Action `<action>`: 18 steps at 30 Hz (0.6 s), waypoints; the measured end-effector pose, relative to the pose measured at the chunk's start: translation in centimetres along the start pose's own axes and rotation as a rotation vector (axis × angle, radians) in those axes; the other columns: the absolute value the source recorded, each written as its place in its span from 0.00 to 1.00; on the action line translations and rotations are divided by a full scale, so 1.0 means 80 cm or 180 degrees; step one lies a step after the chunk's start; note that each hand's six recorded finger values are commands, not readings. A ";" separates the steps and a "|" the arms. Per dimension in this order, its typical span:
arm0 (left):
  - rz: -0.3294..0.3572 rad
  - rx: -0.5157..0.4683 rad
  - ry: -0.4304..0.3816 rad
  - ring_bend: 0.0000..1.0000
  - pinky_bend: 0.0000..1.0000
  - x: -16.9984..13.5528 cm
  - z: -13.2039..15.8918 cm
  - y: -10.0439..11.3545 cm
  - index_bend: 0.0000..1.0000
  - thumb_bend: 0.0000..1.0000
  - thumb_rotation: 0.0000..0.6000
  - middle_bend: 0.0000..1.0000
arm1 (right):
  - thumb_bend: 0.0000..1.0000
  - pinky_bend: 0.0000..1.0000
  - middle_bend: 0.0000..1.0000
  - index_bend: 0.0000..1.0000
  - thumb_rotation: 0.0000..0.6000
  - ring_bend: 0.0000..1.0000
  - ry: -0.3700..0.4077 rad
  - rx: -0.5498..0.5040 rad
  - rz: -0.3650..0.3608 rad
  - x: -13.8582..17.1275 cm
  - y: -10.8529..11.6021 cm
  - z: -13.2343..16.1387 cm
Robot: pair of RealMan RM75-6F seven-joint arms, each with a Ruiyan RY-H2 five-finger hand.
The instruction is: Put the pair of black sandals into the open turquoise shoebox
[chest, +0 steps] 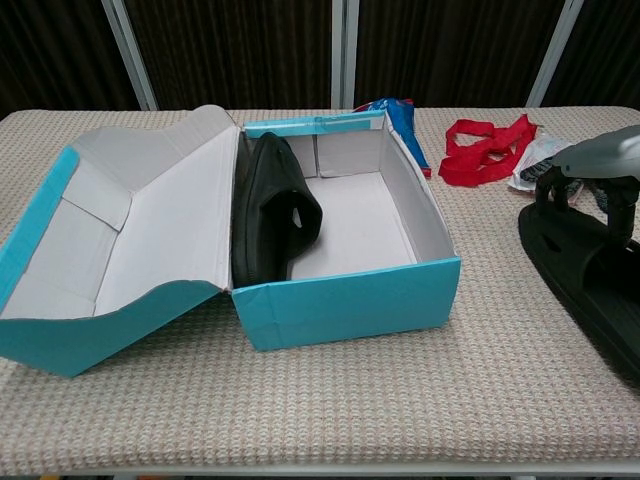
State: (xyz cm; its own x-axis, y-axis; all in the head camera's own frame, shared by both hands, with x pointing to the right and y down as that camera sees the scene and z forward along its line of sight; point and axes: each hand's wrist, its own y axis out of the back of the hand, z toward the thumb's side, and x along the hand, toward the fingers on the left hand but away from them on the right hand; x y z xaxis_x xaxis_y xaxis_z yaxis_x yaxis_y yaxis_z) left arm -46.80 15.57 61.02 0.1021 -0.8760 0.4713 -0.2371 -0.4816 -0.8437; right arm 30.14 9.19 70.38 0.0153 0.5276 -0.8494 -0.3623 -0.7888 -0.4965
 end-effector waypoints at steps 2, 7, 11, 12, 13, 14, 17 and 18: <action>0.0009 -0.0010 0.0000 0.12 0.20 0.000 0.000 0.001 0.24 0.12 1.00 0.23 | 0.09 0.04 0.39 0.41 1.00 0.07 -0.0008 0.0000 -0.0024 0.000 0.000 -0.001; 0.0002 -0.0013 -0.0013 0.12 0.20 0.002 0.003 0.002 0.24 0.12 1.00 0.23 | 0.10 0.05 0.42 0.44 1.00 0.09 -0.0004 -0.0059 -0.0093 0.002 0.003 -0.004; -0.0027 -0.0001 -0.0027 0.12 0.20 0.002 0.006 -0.002 0.24 0.12 1.00 0.23 | 0.11 0.05 0.42 0.45 1.00 0.10 0.0003 -0.0147 -0.0176 0.008 0.013 -0.010; -0.0029 0.0000 -0.0028 0.12 0.20 0.002 0.007 -0.002 0.24 0.12 1.00 0.23 | 0.11 0.06 0.42 0.45 1.00 0.10 0.0010 -0.0179 -0.0216 0.010 0.018 -0.012; -0.0030 0.0003 -0.0029 0.12 0.20 0.003 0.007 -0.002 0.24 0.12 1.00 0.23 | 0.11 0.06 0.43 0.46 1.00 0.11 0.0017 -0.0208 -0.0251 0.013 0.022 -0.013; -0.0030 0.0005 -0.0032 0.12 0.20 0.003 0.008 -0.002 0.24 0.12 1.00 0.23 | 0.11 0.07 0.43 0.46 1.00 0.11 0.0026 -0.0240 -0.0293 0.016 0.027 -0.014; -0.0026 0.0004 -0.0042 0.12 0.20 0.004 0.010 -0.002 0.24 0.12 1.00 0.23 | 0.11 0.08 0.45 0.48 1.00 0.13 0.0068 -0.0384 -0.0466 0.027 0.047 -0.020; -0.0025 0.0001 -0.0045 0.12 0.20 0.004 0.010 -0.001 0.24 0.12 1.00 0.23 | 0.11 0.08 0.45 0.49 1.00 0.13 0.0086 -0.0457 -0.0545 0.032 0.057 -0.023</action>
State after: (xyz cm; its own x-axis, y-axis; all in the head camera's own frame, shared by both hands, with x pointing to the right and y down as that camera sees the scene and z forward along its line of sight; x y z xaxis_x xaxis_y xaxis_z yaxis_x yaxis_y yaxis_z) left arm -45.96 15.34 61.06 0.1175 -0.8725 0.4743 -0.2360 -0.4884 -0.8401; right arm 30.21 6.36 65.60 0.0910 0.6505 -0.7540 -0.2157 -0.7263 -0.6526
